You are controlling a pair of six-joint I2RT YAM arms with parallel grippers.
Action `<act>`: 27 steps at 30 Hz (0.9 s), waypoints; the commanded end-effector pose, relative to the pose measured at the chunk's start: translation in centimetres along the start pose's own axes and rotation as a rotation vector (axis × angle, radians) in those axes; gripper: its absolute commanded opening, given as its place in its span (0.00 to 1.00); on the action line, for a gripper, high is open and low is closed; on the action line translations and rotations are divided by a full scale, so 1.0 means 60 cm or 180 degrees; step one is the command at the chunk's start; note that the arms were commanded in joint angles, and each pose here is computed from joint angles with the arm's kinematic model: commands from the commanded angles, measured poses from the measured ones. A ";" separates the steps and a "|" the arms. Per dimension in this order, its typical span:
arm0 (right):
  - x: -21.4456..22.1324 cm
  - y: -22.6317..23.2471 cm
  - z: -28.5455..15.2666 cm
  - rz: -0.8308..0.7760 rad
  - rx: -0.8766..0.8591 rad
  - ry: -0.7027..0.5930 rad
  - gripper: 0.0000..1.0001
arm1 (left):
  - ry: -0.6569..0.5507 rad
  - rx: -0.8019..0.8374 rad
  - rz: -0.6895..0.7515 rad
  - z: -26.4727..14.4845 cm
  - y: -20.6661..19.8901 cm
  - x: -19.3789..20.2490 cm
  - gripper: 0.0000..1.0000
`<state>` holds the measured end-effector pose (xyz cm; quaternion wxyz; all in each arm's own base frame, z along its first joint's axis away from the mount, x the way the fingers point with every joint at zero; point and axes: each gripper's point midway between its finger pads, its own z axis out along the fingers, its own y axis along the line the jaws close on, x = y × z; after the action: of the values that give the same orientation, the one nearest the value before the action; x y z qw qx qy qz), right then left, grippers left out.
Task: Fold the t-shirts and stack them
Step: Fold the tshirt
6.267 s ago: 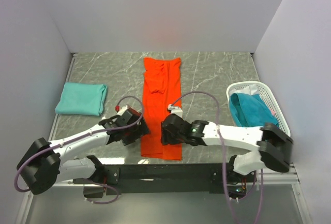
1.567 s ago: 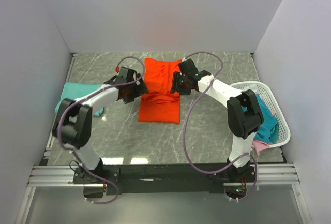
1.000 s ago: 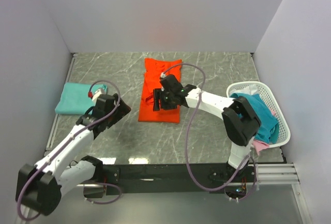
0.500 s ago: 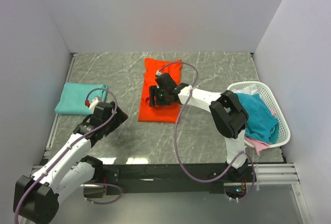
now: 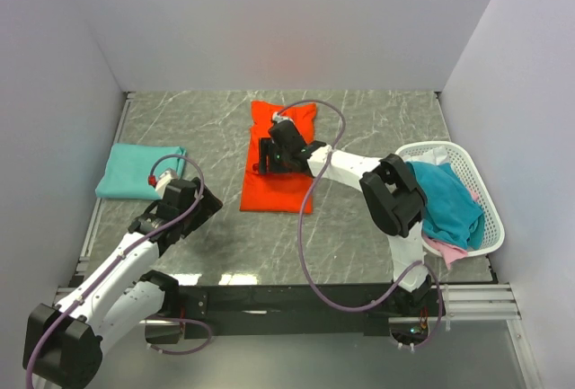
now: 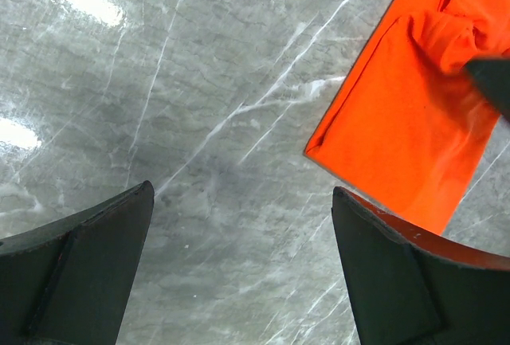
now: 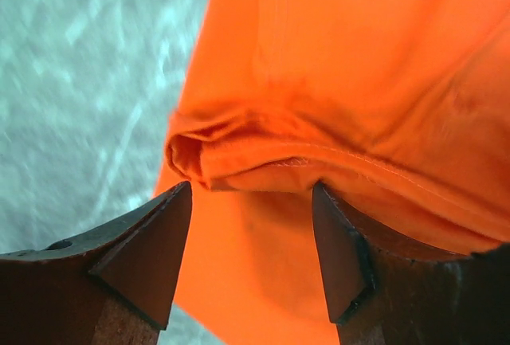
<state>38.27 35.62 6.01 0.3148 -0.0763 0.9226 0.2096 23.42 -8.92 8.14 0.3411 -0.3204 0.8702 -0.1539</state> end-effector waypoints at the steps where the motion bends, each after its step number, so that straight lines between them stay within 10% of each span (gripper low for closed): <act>1: -0.094 -0.001 0.010 0.0155 -0.0008 -0.0471 0.68 | -0.0050 0.0051 -0.0038 0.000 -0.007 -0.006 0.99; 13: -0.183 0.001 -0.034 0.0053 -0.0108 -0.0618 0.68 | -0.0013 0.0071 -0.0029 0.000 -0.006 -0.001 0.99; 27: 0.009 0.126 -0.047 -0.0139 -0.1021 0.0130 0.70 | 0.0071 0.0201 0.0020 0.003 -0.026 0.003 1.00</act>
<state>33.72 39.39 9.42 0.2813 -0.1402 0.8959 0.3139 23.53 -9.55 7.92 0.3324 -0.3137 0.8741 -0.1646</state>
